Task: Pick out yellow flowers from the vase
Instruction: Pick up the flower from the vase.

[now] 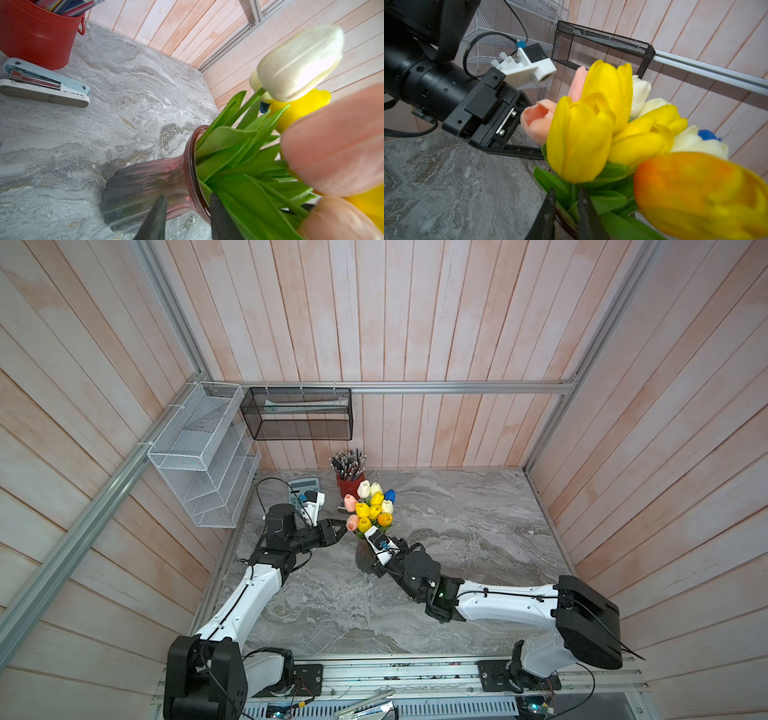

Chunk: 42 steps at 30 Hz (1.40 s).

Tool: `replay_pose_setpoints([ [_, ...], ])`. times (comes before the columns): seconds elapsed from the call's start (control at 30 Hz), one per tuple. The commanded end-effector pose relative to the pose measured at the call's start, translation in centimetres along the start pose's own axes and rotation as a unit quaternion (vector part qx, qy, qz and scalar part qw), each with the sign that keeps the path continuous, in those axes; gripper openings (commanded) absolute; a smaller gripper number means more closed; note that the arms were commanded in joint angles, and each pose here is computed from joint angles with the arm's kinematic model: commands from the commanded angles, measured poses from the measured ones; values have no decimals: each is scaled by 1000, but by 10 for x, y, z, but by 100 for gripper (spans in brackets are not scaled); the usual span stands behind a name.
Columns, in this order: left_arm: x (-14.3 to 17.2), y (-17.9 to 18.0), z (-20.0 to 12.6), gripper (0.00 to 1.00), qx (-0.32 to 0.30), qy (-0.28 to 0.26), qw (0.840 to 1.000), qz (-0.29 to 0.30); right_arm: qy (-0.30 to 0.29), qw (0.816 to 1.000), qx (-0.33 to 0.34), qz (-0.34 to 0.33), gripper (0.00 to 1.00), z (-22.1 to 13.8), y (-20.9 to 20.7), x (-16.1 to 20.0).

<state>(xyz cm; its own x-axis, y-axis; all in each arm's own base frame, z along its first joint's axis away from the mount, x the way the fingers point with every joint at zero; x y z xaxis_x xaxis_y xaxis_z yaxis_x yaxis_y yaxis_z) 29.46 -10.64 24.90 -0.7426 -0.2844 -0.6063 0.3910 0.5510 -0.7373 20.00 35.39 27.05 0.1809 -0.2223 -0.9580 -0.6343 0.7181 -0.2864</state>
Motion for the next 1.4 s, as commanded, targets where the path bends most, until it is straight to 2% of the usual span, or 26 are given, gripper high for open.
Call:
replay_pose_setpoints([
  [0.0,2,3,0,36,3,4,1000,6,-22,1000,17,9,21,6,-4,-13],
  [0.67,4,3,0,36,5,6,1000,5,-28,999,19,18,21,15,-8,-15],
  [1.03,4,3,0,36,4,6,1000,5,-30,999,9,25,11,14,-7,-14],
  [1.37,5,3,-1,36,4,6,1000,6,-30,999,6,29,14,17,-6,-12],
])
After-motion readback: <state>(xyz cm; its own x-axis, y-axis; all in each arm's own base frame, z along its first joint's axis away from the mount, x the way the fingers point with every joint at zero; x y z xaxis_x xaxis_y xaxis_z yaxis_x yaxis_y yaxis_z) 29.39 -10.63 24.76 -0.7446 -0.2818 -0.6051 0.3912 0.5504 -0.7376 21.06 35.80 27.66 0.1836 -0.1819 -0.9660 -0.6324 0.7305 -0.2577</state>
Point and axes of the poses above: each gripper's point midway between its finger pads, its own z axis out along the fingers, its own y axis along the line the jaws close on, x = y × z, the point moved 7 cm from there along -z, back along the fingers, and after that the axes turned 3 degrees about -z, right-handed, at the moved point
